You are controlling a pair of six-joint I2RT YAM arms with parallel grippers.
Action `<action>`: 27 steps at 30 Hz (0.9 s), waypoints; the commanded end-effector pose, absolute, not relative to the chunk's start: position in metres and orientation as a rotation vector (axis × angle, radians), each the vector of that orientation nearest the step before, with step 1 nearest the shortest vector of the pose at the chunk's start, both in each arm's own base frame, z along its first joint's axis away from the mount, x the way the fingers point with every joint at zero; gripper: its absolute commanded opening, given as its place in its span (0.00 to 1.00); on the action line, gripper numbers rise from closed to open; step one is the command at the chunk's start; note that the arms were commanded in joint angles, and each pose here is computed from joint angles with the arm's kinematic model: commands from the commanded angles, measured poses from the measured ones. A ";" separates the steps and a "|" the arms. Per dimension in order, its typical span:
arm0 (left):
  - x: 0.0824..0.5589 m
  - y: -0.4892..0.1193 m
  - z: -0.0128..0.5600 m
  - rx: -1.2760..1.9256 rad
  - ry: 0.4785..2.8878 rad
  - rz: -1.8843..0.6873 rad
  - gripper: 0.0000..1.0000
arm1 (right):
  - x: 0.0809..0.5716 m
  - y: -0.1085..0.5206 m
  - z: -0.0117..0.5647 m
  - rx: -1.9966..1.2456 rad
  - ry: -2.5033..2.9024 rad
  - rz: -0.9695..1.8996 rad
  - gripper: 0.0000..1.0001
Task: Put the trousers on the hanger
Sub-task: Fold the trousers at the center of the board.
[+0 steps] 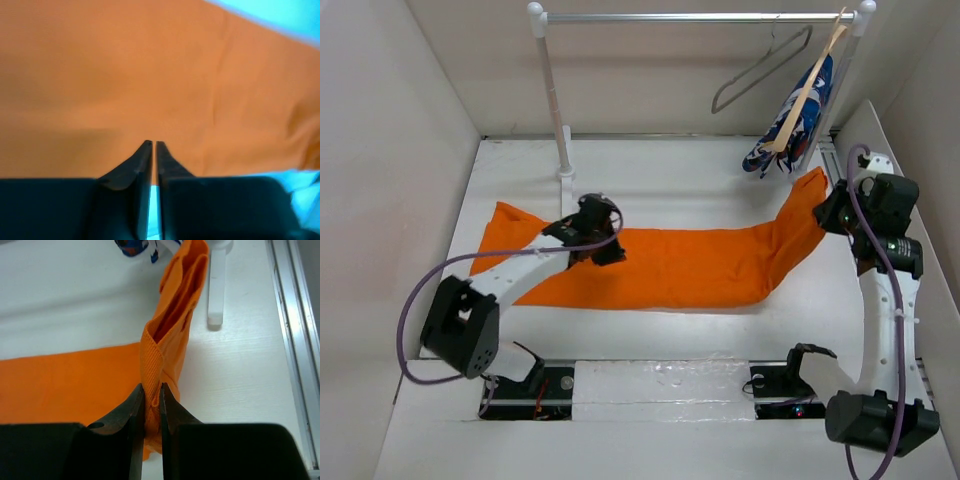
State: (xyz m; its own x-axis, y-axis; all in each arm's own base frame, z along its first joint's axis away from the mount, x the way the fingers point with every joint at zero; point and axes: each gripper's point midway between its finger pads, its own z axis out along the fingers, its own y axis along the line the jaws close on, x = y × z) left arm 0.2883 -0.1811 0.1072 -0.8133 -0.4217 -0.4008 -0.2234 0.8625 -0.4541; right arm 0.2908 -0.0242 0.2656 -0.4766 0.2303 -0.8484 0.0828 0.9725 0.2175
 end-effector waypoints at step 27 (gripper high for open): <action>0.218 -0.494 0.086 0.334 2.769 -0.745 0.00 | 0.305 -0.015 0.510 -0.051 1.619 0.080 0.00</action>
State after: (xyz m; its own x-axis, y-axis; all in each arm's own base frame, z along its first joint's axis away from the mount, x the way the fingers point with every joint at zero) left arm 0.2142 -0.4955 0.0408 -0.9543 0.1530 -0.2568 0.2594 0.8507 -0.4572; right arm 0.2929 -0.0297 0.4899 -0.1536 0.0548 -0.9866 0.0077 0.9985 0.0542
